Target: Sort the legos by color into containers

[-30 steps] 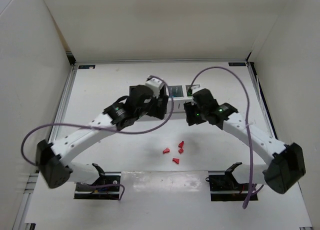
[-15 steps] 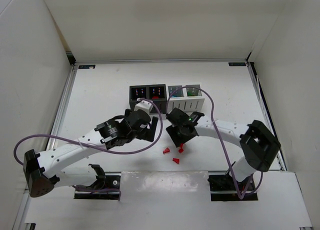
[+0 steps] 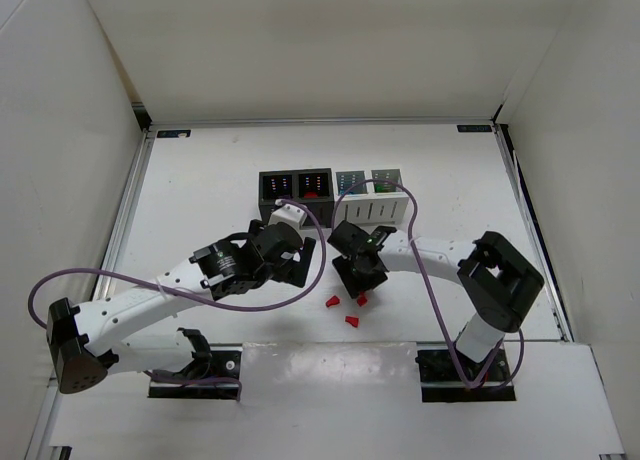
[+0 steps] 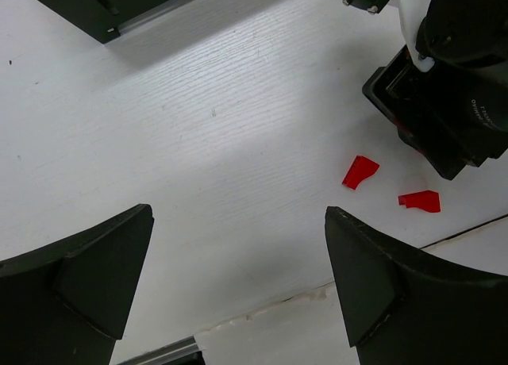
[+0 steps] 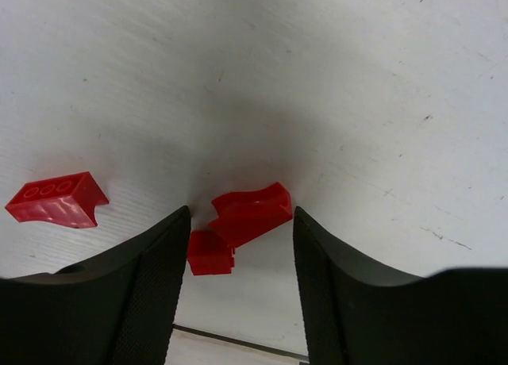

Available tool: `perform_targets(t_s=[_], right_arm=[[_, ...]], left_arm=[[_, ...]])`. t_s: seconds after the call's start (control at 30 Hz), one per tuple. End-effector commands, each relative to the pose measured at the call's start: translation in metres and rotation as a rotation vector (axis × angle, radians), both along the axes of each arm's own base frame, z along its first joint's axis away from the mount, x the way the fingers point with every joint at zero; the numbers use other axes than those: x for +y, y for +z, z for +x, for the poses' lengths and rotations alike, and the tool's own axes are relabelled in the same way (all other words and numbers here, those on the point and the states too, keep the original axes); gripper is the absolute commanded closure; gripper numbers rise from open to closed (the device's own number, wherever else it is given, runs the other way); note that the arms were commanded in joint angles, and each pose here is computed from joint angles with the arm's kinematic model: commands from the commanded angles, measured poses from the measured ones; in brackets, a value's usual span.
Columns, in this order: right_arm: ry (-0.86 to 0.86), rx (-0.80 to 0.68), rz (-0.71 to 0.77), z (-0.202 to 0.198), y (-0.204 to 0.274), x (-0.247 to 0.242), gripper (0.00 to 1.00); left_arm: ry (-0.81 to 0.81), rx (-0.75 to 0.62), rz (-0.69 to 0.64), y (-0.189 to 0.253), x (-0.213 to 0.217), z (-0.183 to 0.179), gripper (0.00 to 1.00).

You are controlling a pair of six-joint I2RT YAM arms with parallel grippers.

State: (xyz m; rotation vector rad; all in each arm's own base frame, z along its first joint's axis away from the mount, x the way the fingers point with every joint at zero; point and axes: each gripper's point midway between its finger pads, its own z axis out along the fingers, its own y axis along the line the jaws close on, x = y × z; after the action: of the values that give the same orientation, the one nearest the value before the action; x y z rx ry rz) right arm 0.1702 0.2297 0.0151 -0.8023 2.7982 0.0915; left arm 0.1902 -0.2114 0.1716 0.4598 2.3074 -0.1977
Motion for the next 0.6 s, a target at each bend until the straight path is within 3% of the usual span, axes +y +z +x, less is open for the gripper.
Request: perform_targets(t_s=[0.0, 0.57], right_arm=[[-0.014, 0.001, -0.016, 0.004, -0.01, -0.003, 0.44], [0.004, -0.045, 0.0, 0.016, -0.004, 0.001, 0.81]], left_arm=[[-0.002, -0.039, -0.044, 0.018, -0.003, 0.003, 0.0], [-0.001, -0.028, -0.06, 0.016, -0.009, 0.002, 0.0]])
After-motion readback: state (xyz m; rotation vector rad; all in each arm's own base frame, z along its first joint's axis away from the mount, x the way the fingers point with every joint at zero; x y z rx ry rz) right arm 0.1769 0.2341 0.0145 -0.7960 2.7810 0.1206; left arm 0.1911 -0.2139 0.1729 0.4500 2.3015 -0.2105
